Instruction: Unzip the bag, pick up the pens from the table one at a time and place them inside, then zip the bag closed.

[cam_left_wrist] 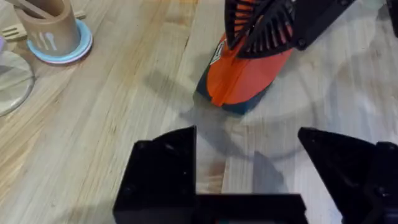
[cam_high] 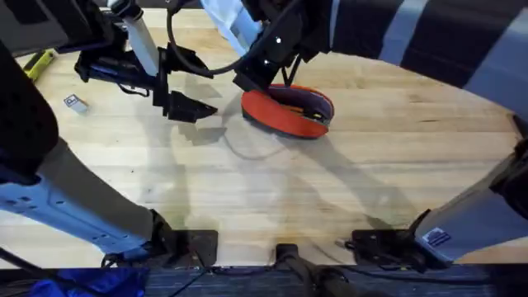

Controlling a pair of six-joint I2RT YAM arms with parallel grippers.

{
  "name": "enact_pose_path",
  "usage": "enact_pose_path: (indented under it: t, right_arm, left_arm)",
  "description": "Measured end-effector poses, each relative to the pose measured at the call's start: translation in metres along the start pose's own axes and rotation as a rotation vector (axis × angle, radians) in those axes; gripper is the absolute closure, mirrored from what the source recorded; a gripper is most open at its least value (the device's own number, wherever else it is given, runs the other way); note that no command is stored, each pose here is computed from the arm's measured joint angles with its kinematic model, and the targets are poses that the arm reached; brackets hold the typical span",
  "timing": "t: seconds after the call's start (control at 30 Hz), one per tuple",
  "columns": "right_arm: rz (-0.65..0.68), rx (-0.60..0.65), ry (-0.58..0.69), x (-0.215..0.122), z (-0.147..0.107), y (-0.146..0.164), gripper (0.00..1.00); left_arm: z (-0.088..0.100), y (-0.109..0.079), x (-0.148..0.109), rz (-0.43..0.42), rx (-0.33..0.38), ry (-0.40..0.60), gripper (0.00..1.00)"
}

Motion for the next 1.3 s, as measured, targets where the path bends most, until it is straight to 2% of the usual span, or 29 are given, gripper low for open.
enact_pose_path:
  t: [0.23, 0.57, 0.67, 0.83, 0.93, 1.1, 1.3]
  right_arm:
    - [0.000, 0.004, 0.000, 0.000, 0.000, 0.000, 0.970]
    - [0.000, 0.011, 0.000, 0.000, 0.000, 0.000, 0.970]
    - [0.000, 0.011, 0.000, 0.000, 0.000, 0.000, 0.968]
    - [0.000, 0.011, 0.000, 0.000, 0.000, 0.000, 0.970]
    - [0.000, 0.011, 0.000, 0.000, 0.000, 0.000, 0.970]
    - [0.000, 0.011, 0.000, 0.000, 0.000, 0.000, 0.970]
    - [0.000, 0.011, 0.000, 0.000, 0.000, 0.000, 0.970]
  left_arm:
    - [0.002, -0.003, 0.004, -0.016, -0.001, 0.004, 0.007]
    - [0.007, -0.008, 0.018, -0.055, 0.033, 0.015, 0.007]
    - [0.002, -0.005, 0.024, -0.071, 0.016, 0.015, 0.008]
    - [-0.016, 0.002, 0.035, -0.109, -0.054, 0.009, 0.007]
    - [-0.019, 0.004, 0.040, -0.122, -0.072, -0.013, 0.008]
    - [-0.010, 0.002, 0.048, -0.139, -0.054, -0.052, 0.008]
    - [0.001, -0.007, 0.067, -0.192, -0.006, -0.055, 0.007]
Point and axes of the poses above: each hand's point on the last joint's axis, 136 mm out from that joint toward the fingers, its own x axis out along the fingers, its own y axis along the line the jaws close on, z = x × y, the point moved 3 cm from there along -x, back along the fingers, and after that the axes turned 8 degrees about -x, right-handed, at the moved point
